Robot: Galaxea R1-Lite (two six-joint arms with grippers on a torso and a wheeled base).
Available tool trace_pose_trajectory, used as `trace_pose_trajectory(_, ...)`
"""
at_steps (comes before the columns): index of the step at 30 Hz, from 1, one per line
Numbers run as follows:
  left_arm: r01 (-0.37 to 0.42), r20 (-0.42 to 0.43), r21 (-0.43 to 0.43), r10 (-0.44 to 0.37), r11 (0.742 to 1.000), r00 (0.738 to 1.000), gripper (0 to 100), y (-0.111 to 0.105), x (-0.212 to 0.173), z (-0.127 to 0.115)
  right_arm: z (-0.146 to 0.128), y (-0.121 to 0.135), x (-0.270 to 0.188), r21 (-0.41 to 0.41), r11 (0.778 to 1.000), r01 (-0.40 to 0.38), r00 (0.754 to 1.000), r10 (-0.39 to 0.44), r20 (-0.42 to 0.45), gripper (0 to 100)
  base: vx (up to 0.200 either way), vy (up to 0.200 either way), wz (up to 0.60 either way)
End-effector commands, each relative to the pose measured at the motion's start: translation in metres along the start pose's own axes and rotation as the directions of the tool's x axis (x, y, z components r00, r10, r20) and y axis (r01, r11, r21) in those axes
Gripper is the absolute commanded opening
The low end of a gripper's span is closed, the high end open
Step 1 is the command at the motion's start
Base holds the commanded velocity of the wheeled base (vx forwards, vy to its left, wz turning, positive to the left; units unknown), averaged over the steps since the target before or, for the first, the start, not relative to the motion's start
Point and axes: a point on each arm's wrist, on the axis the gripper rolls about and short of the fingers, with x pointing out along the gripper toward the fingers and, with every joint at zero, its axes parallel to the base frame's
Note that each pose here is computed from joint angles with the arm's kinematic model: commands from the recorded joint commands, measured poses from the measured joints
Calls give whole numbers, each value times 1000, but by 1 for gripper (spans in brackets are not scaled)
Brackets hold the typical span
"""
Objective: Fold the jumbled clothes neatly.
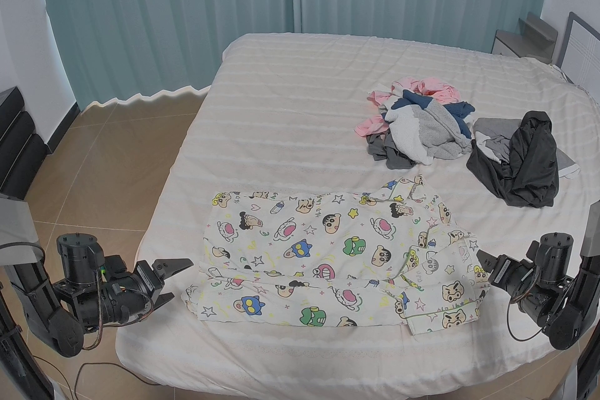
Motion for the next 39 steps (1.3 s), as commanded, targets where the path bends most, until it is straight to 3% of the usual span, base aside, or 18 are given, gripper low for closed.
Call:
trace_pose_trajectory(1,-2,-5,-1,2,1000,1000,100,1,1,0,-3,-2,-3,-2,1000,7,1000,-7,-18,100,200,0,0)
trace_pose_trajectory(11,-5,-2,-2,5,1000,1000,100,1,2,0,-3,-1,-3,-2,1000,4,1000,-4,-18,100,200,0,0)
trace_pose_trajectory(16,-4,6,3,4,1000,1000,100,1,2,1,-3,0,-2,-2,1000,0,1000,0,-14,100,0,0,0)
trace_pose_trajectory(19,8,48,19,-9,1000,999,100,-5,7,8,-2,2,0,-1,1000,-13,1000,13,-12,100,0,0,0)
trace_pose_trajectory(23,2,171,43,-10,999,985,100,-16,18,24,2,9,5,3,999,-51,999,51,9,100,0,0,0)
trace_pose_trajectory(29,19,195,127,-44,992,980,100,-31,28,31,3,18,9,-2,997,-82,996,82,23,100,0,0,0)
trace_pose_trajectory(31,-49,190,288,-6,956,982,100,-31,38,42,2,21,11,-4,996,-92,995,92,24,100,0,0,0)
trace_pose_trajectory(32,-49,190,288,-6,956,982,100,-31,38,42,2,21,11,-4,996,-92,995,92,24,100,0,0,0)
trace_pose_trajectory(35,-169,143,462,114,871,983,100,-15,65,60,2,24,12,-6,994,-106,994,106,27,100,0,0,0)
trace_pose_trajectory(39,-197,132,568,148,799,980,100,-4,100,78,2,25,14,-5,994,-112,993,112,26,100,0,0,0)
